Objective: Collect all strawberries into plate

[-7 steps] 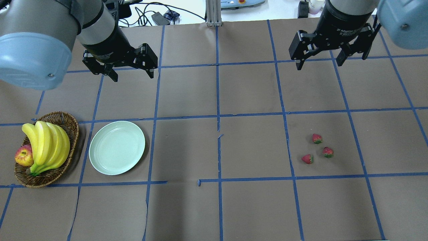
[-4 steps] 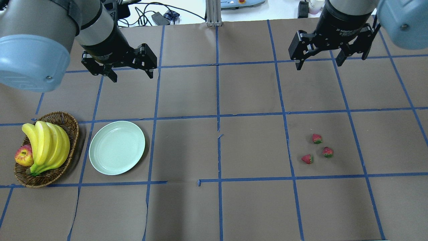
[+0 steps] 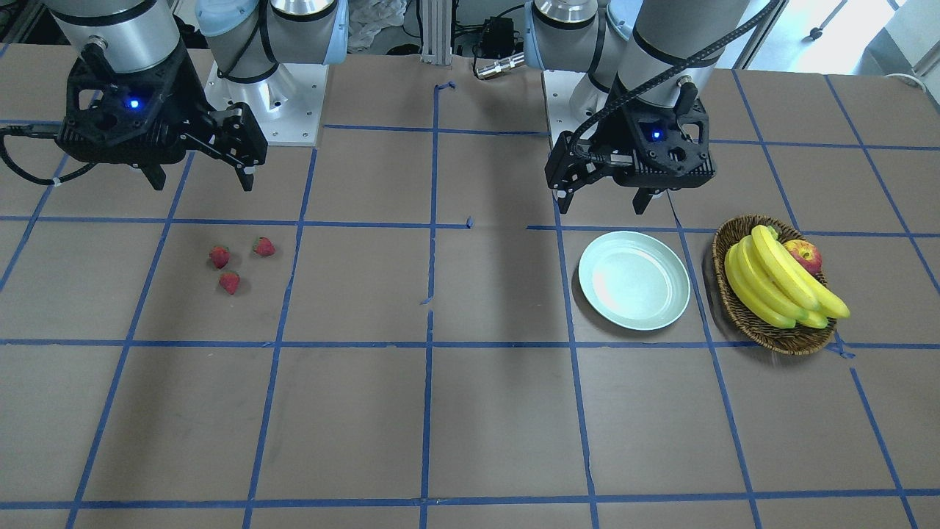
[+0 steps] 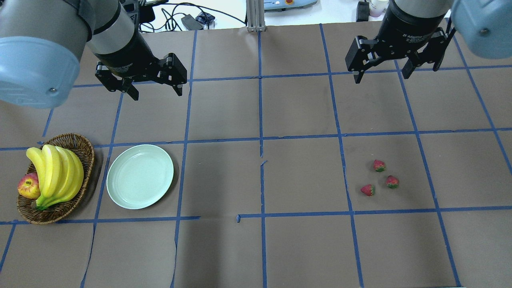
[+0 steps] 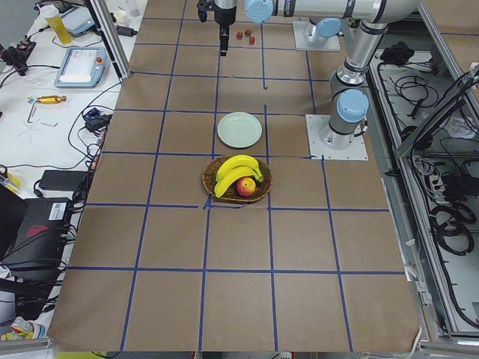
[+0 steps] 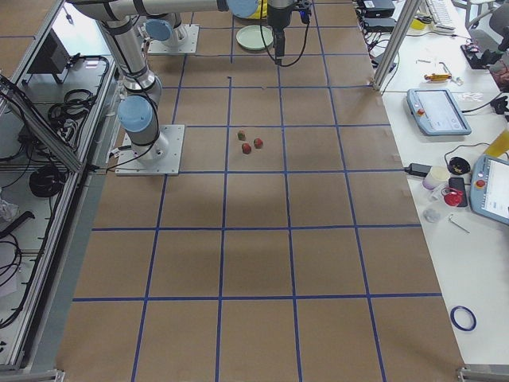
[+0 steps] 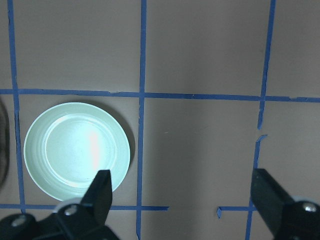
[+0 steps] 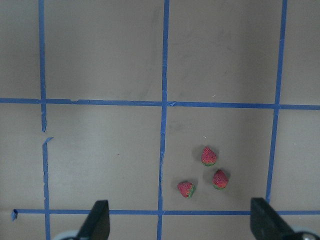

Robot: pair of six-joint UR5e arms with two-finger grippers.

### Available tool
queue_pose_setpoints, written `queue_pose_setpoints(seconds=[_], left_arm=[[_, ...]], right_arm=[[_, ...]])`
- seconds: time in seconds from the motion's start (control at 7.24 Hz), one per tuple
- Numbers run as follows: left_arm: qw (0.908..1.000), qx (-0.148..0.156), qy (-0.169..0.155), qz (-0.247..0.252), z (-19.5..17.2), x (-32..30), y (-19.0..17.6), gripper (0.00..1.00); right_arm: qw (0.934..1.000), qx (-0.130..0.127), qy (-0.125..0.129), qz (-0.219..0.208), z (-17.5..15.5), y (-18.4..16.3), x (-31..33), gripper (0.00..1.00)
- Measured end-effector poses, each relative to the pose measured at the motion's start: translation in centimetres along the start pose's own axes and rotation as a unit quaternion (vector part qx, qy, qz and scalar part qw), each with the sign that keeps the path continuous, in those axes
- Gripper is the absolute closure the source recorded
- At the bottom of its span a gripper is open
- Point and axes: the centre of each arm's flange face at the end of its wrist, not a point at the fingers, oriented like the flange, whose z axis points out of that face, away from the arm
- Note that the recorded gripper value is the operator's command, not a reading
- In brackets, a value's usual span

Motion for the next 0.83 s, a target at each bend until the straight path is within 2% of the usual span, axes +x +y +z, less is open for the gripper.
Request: queue_pose_setpoints(seconds=[0.14, 0.41, 0.55, 0.83], left_arm=[[0.9999, 0.009, 0.002, 0.011, -0.1, -0.2, -0.3, 0.00], [0.9982, 0.045, 0.005, 0.039, -0.3, -0.2, -1.0, 0.00], [0.9983, 0.036, 0.005, 0.046, -0.3, -0.2, -0.7, 0.00], [0.9971, -0.006, 0.001, 0.075, 0.1, -0.5, 0.0, 0.00]], right_arm=[[1.0000, 0.000, 0.000, 0.000, 0.0, 0.0, 0.0, 0.00], [1.0000, 0.000, 0.000, 0.000, 0.0, 0.0, 0.0, 0.00], [1.0000, 0.000, 0.000, 0.000, 0.0, 0.0, 0.0, 0.00], [1.0000, -0.003, 0.001, -0.001, 0.6, -0.2, 0.0, 0.00]])
